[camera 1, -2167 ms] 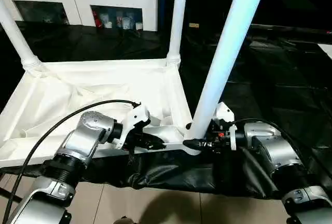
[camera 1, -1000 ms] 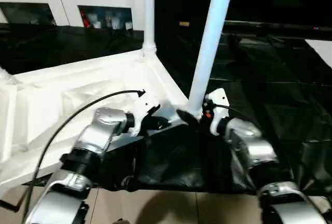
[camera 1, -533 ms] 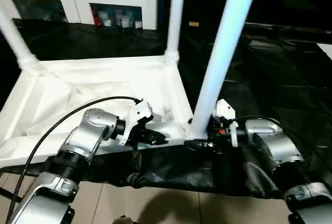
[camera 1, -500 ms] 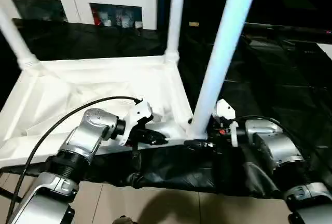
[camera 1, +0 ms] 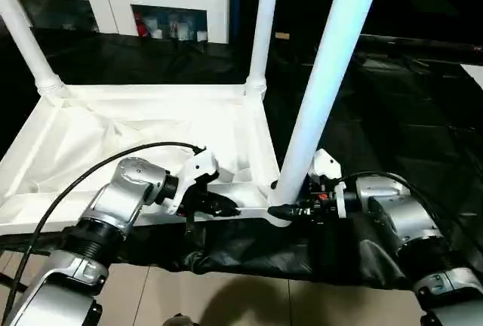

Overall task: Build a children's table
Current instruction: Rotate leg to tighten

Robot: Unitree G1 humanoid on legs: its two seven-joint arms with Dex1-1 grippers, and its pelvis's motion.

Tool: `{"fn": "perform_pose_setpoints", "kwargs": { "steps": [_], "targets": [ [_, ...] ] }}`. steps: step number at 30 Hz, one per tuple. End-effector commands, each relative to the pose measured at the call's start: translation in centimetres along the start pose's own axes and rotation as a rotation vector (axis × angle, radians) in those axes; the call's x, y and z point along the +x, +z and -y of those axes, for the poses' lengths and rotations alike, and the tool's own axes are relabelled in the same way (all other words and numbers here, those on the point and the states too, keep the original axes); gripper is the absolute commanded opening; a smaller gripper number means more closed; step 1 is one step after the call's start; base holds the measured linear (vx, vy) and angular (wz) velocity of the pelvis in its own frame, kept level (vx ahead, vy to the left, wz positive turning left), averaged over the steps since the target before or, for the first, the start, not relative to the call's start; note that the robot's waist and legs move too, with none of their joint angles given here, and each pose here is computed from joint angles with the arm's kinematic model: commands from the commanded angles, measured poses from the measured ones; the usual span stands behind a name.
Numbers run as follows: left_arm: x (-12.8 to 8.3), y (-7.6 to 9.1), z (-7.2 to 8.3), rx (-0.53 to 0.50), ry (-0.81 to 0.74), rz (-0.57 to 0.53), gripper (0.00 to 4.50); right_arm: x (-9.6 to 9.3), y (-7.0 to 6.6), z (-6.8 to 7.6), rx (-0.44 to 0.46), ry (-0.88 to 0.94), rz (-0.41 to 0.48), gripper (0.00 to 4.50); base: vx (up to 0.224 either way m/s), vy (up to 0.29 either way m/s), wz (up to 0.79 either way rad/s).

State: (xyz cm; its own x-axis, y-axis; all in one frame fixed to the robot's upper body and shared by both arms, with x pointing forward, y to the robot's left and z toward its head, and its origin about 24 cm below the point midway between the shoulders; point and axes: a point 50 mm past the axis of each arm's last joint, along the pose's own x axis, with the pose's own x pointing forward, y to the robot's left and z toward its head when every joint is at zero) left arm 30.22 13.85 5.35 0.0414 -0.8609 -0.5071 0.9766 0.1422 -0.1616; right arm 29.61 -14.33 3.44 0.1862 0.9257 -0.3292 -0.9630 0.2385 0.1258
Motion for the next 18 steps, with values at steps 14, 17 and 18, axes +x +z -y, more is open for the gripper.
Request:
{"fn": "perform_pose_setpoints", "kwargs": {
  "steps": [14,17,18],
  "targets": [
    [6.4,5.2,-1.2,-0.004,0.327,0.185,0.00,9.3,-0.4,0.2,0.357,-0.559,0.153,2.64,0.000,0.000,0.00],
    [6.6,5.5,-1.1,0.007,0.336,0.193,0.00,9.9,0.3,0.3,0.353,-0.591,0.189,2.99,0.000,0.000,0.00],
    [6.6,5.5,-1.0,0.013,0.331,0.193,0.00,9.8,0.4,0.4,0.345,-0.600,0.201,3.20,0.000,0.000,0.00]
  ]
}}
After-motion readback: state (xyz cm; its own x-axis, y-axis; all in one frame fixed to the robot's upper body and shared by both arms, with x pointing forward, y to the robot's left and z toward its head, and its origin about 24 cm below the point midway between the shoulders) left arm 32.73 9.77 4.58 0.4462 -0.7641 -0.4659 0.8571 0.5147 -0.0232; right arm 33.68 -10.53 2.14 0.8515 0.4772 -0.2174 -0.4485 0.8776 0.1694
